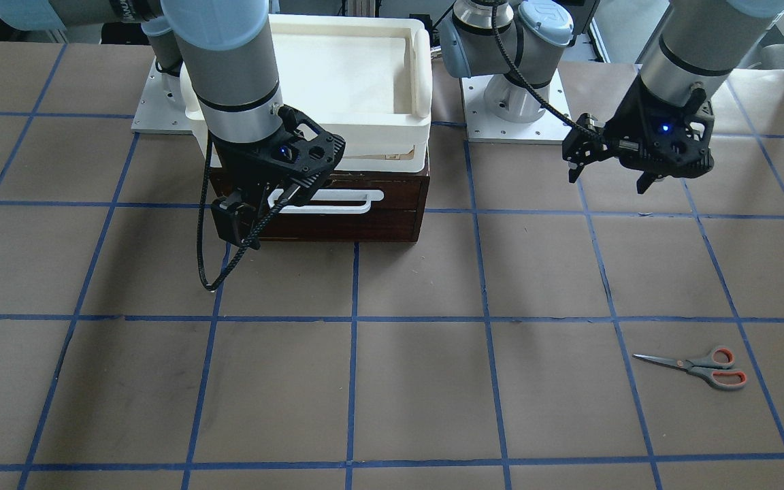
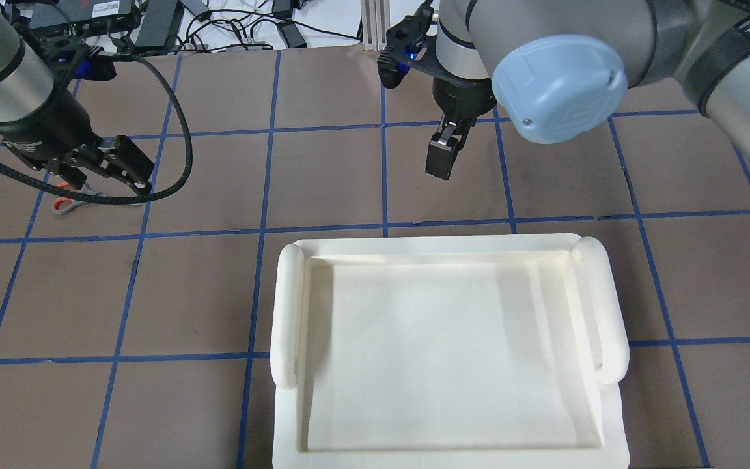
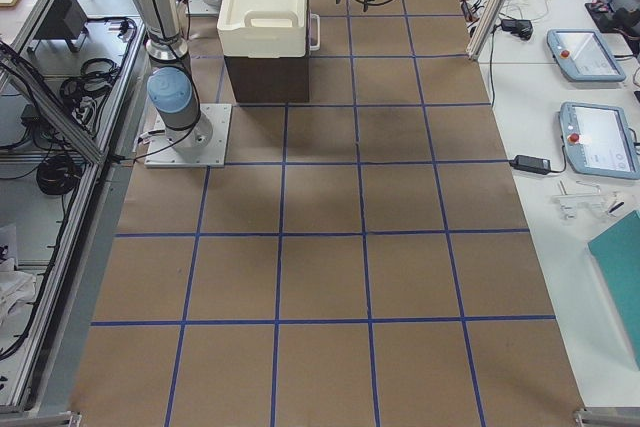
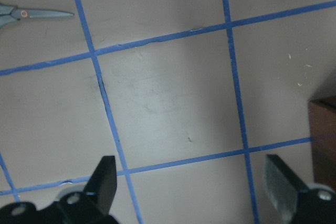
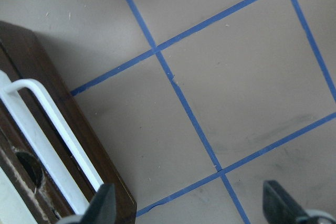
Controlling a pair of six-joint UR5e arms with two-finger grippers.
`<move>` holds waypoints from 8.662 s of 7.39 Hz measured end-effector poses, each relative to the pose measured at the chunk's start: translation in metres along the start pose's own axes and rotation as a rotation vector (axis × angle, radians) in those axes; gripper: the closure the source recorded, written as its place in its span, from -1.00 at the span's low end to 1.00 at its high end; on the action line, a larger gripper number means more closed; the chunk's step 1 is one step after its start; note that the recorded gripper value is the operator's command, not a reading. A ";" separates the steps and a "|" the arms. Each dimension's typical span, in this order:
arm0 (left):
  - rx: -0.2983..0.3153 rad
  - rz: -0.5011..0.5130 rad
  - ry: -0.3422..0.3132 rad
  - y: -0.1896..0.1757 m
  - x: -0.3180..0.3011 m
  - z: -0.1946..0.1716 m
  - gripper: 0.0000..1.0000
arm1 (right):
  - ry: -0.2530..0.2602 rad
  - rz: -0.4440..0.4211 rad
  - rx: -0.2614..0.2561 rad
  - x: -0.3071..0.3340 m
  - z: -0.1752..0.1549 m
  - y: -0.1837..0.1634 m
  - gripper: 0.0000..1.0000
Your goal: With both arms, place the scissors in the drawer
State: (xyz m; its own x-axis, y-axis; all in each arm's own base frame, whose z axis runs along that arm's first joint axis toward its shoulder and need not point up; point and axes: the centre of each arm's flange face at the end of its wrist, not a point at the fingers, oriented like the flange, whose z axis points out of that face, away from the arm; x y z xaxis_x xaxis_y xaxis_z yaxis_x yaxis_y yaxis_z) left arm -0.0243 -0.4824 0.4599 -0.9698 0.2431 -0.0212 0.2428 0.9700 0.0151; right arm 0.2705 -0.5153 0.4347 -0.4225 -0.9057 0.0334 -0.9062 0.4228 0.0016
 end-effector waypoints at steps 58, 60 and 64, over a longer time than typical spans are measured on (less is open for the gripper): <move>0.000 1.295 -0.011 -0.103 -0.153 0.102 1.00 | -0.180 -0.476 -0.016 0.057 0.134 -0.080 -1.00; -0.001 1.295 -0.010 -0.102 -0.153 0.103 1.00 | -0.140 -0.470 0.008 0.069 0.143 -0.085 -1.00; -0.006 1.296 -0.006 -0.101 -0.151 0.106 1.00 | -0.086 -0.466 0.037 0.088 0.133 -0.095 -1.00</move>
State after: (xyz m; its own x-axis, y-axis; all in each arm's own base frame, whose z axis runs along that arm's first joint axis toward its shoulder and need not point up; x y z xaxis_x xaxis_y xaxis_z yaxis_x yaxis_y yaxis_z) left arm 0.1003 -0.6165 0.3559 -0.0290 0.9996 0.0077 0.9991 0.0287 0.0323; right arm 0.3171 -0.6389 0.3050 0.0305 -0.9985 -0.0458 -0.9988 -0.0287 -0.0385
